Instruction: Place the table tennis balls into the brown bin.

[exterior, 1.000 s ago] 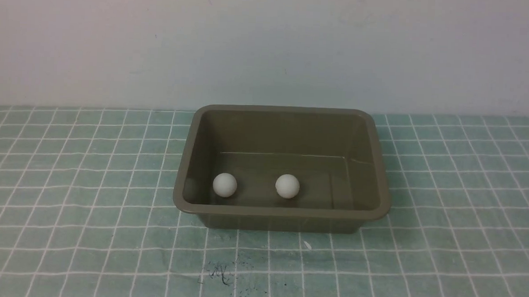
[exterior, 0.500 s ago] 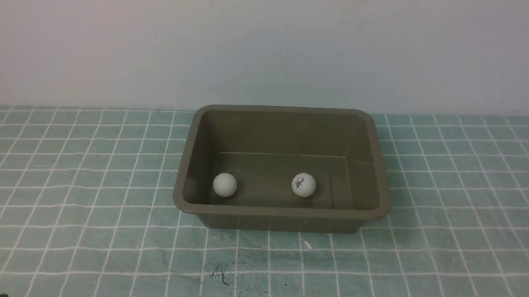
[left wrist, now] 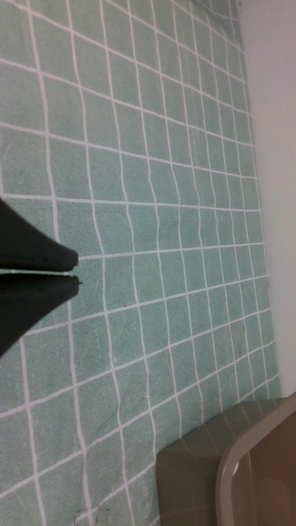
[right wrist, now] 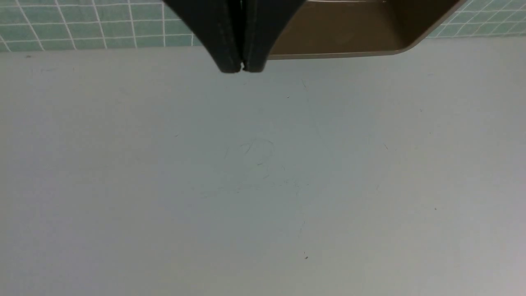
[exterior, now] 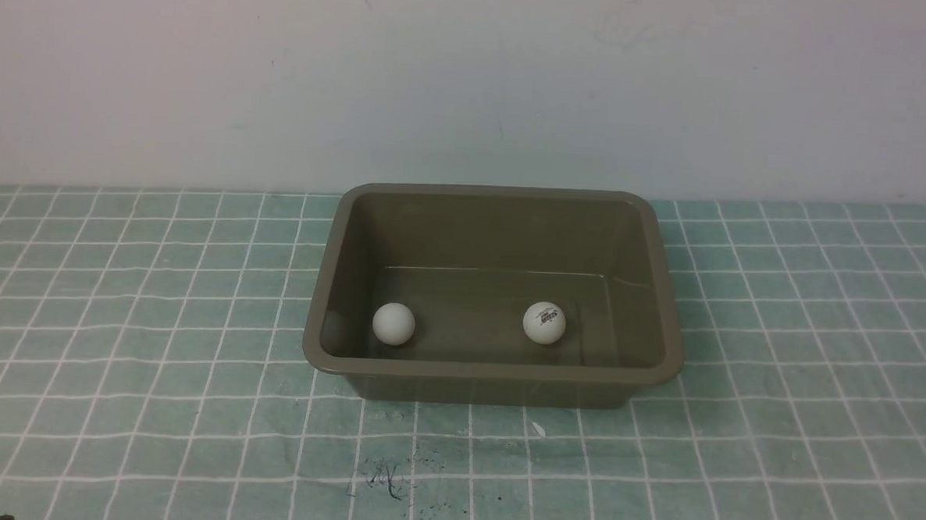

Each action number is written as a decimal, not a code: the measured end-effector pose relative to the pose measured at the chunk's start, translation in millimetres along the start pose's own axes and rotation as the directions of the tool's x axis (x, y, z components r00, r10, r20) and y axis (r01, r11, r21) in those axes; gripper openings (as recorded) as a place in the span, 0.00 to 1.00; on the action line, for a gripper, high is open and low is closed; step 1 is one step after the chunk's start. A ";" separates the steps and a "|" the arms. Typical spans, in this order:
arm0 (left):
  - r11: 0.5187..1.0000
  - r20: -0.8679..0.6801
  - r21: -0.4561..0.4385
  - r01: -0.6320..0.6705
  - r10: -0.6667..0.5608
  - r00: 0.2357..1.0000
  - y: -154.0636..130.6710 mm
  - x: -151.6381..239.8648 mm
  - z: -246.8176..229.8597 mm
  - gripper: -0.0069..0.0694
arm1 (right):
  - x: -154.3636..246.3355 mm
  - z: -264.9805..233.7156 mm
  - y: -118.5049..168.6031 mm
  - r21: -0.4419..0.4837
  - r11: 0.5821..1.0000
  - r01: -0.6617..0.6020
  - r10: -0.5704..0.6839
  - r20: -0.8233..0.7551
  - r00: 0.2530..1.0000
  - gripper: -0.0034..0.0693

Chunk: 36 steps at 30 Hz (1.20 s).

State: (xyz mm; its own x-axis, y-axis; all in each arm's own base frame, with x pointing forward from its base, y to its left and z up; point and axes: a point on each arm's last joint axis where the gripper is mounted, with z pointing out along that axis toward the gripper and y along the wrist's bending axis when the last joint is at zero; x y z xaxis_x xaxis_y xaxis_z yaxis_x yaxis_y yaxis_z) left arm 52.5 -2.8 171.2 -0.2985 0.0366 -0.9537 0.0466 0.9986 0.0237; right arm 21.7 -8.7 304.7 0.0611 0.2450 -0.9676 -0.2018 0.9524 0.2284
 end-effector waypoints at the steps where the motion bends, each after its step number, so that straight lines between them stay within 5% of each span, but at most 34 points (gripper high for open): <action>1: 1.000 0.000 0.000 0.000 0.000 1.000 0.0 0.0 0.0 0.08 | 0.0 0.0 0.0 0.000 1.000 0.001 -0.001 0.000 1.000 0.03; 15: 1.000 0.000 0.000 0.000 0.000 1.000 0.0 0.0 0.0 0.08 | 18.6 4.3 10.9 -0.144 0.986 0.088 -0.098 -0.063 0.993 0.03; 18: 1.000 -0.001 0.000 0.000 0.000 1.000 0.0 0.1 0.0 0.08 | 37.6 10.7 6.0 -0.112 0.984 0.138 -0.149 -0.103 0.983 0.03; 27: 1.000 -0.001 0.000 0.000 0.000 1.000 0.0 0.1 0.0 0.08 | 116.2 18.4 -25.7 0.178 0.958 0.224 -0.156 -0.329 0.931 0.03; 36: 1.000 -0.002 -0.001 -0.002 0.002 1.000 0.1 0.2 0.0 0.08 | 122.5 19.7 -29.4 0.212 0.948 0.237 -0.167 -0.302 0.939 0.03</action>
State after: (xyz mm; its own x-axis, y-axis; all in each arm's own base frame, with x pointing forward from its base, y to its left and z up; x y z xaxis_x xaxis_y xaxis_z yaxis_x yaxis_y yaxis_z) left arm 52.4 -2.7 171.1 -0.3004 0.0389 -0.9530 0.0465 0.9986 0.0261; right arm 54.4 -3.1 181.6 -0.2037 0.0164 -0.9789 0.0299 0.9995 0.0105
